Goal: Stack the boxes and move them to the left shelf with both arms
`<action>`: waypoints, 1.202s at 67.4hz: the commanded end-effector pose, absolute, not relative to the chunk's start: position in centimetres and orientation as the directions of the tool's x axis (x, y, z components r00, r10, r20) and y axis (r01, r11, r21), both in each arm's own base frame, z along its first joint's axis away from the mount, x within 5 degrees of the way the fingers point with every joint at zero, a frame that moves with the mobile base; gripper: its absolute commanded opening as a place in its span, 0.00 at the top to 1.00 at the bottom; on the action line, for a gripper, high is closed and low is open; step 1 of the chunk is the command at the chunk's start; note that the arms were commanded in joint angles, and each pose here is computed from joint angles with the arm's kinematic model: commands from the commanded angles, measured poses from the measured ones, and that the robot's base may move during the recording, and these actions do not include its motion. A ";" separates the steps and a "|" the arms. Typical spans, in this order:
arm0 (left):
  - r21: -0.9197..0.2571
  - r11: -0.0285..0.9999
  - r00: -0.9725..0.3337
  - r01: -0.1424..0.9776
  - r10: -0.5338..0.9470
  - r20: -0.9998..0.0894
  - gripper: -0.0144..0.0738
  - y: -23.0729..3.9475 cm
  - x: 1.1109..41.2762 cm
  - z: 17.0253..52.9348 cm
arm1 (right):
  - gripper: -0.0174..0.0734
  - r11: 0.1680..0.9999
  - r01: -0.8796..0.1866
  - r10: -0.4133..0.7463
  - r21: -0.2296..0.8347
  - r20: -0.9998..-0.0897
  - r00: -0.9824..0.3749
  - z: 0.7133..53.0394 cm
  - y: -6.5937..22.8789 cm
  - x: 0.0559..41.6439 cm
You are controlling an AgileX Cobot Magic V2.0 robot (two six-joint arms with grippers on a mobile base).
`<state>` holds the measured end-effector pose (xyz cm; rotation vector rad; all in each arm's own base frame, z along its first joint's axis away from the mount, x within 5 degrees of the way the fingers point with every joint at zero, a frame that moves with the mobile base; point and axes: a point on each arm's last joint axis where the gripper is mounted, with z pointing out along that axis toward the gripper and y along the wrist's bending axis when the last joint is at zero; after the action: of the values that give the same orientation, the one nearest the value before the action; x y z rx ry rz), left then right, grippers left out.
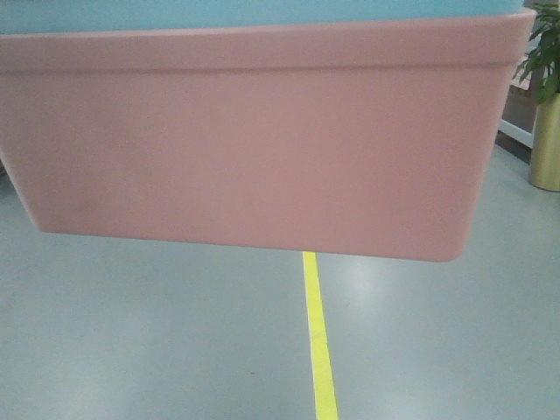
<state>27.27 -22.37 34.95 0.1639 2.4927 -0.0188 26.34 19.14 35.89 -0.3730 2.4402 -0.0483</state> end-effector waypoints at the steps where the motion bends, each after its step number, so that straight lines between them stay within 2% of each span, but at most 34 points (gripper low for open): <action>1: -0.182 0.946 -0.664 0.269 0.045 -0.746 0.84 -24.6 26.2 38.9 | 0.75 0.923 -0.382 -0.201 0.049 -0.785 -0.586 39.5 21.3 25.7; 81: -0.182 0.946 -0.664 0.269 0.045 -0.746 0.84 -24.6 26.2 38.9 | 0.75 0.923 -0.382 -0.201 0.049 -0.785 -0.586 39.5 21.3 25.7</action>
<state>27.27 -22.37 34.95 0.1639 2.4927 -0.0188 26.33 19.13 35.88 -0.3727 2.4415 -0.0497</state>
